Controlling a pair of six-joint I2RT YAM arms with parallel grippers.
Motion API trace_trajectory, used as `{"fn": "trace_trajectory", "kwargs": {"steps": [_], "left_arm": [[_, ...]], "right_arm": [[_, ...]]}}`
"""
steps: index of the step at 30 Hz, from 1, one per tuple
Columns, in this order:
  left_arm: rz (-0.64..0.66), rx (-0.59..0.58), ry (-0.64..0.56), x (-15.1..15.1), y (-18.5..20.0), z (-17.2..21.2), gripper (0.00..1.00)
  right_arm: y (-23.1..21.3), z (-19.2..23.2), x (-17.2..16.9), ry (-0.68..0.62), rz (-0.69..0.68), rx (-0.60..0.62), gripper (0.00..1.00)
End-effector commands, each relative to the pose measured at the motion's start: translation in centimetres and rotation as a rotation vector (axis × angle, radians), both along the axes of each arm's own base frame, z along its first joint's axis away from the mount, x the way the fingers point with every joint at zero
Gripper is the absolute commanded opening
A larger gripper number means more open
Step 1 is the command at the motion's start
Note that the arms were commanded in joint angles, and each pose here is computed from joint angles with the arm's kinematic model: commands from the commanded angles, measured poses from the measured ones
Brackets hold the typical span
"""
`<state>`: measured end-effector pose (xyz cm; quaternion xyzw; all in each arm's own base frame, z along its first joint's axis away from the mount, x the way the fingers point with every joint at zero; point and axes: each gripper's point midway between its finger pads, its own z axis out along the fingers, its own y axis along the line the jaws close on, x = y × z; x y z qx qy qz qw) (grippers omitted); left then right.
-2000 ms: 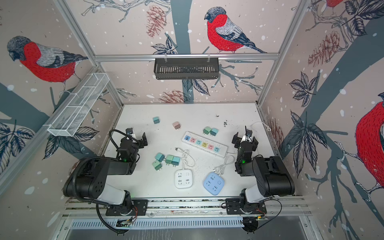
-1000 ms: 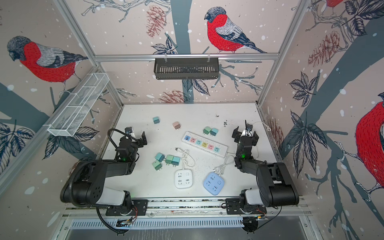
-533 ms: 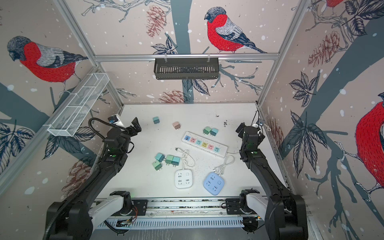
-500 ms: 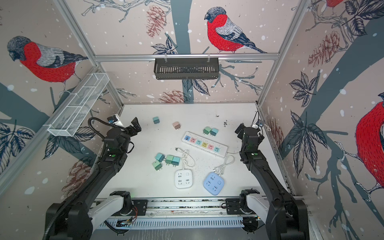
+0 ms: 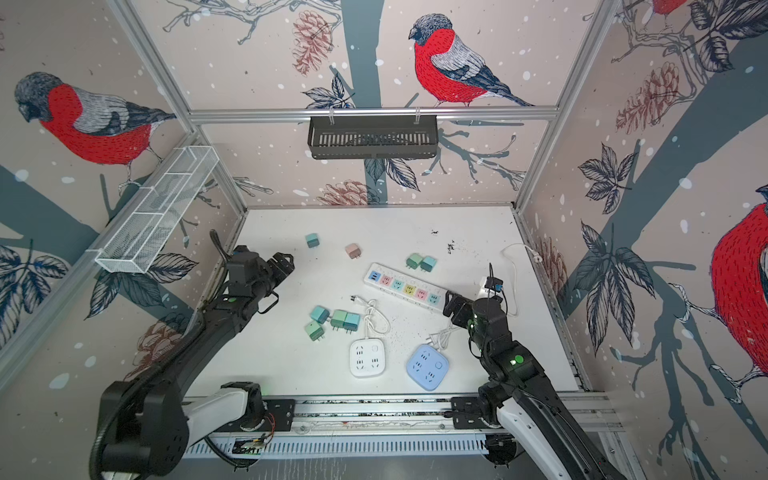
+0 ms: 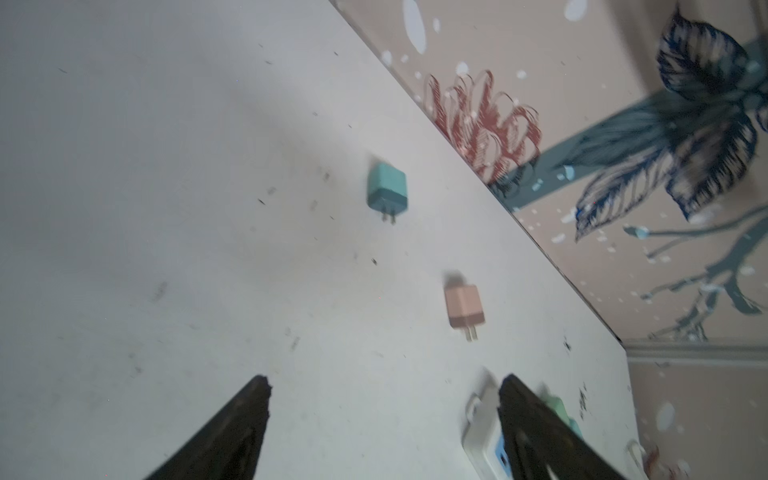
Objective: Insert the plug
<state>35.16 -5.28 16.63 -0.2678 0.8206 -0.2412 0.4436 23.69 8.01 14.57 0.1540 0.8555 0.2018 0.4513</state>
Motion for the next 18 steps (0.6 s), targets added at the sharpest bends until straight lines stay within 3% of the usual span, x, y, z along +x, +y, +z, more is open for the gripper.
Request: {"fn": "trace_trajectory", "kwargs": {"steps": [1,4,8,18], "left_arm": [[-0.092,0.01,-0.191,-0.9,-1.9,2.6,0.96],[-0.2,0.023,-0.394,-2.4,-3.8,7.5,0.96],[-0.265,0.049,-0.562,-4.4,-5.4,9.5,0.96],[-0.443,0.072,-0.534,-3.6,-10.1,9.0,0.96]], "right_arm": [[1.2,-3.1,-2.0,0.159,0.011,0.078,0.85],[1.7,-4.8,-2.8,0.258,0.002,0.054,0.81],[2.9,-6.1,-3.9,0.334,0.025,0.035,0.77],[3.7,-8.9,-4.9,0.429,0.055,-0.017,0.78]]}}
